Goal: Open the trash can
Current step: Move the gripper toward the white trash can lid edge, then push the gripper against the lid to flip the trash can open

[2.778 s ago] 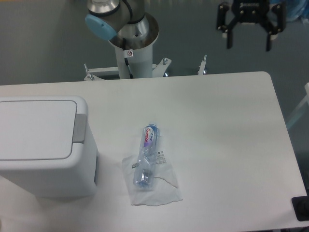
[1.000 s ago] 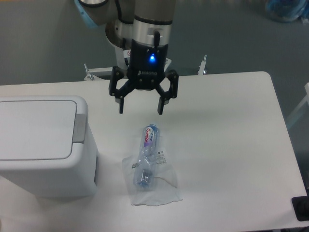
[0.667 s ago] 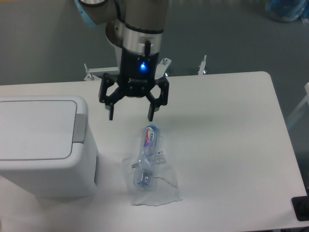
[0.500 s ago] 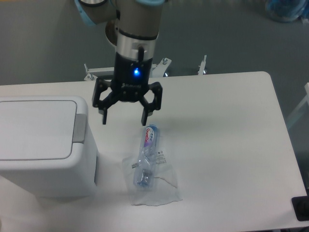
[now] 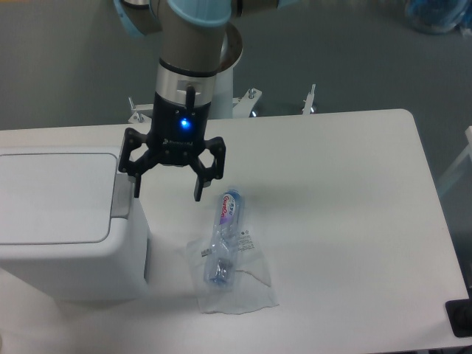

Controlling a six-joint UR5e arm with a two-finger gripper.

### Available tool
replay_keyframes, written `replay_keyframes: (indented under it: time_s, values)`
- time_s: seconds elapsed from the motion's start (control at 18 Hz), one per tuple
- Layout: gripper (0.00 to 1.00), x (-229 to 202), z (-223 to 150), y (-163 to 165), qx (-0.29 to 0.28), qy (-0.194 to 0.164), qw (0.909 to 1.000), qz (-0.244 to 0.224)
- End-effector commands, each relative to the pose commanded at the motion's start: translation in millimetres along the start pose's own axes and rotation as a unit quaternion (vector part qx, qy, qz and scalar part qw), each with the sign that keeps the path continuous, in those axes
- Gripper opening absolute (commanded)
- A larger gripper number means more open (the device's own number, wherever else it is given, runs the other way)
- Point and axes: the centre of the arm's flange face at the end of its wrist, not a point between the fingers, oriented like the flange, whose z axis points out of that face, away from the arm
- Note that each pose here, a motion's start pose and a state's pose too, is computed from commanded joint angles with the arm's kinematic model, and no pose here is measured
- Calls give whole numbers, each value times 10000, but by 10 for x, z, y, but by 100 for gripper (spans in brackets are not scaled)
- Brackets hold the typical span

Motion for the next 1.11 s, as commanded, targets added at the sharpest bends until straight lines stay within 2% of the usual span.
replay_keyframes:
  time_s: [1.11]
  values:
    - [100, -11, 128, 32, -117, 10, 9999, -15]
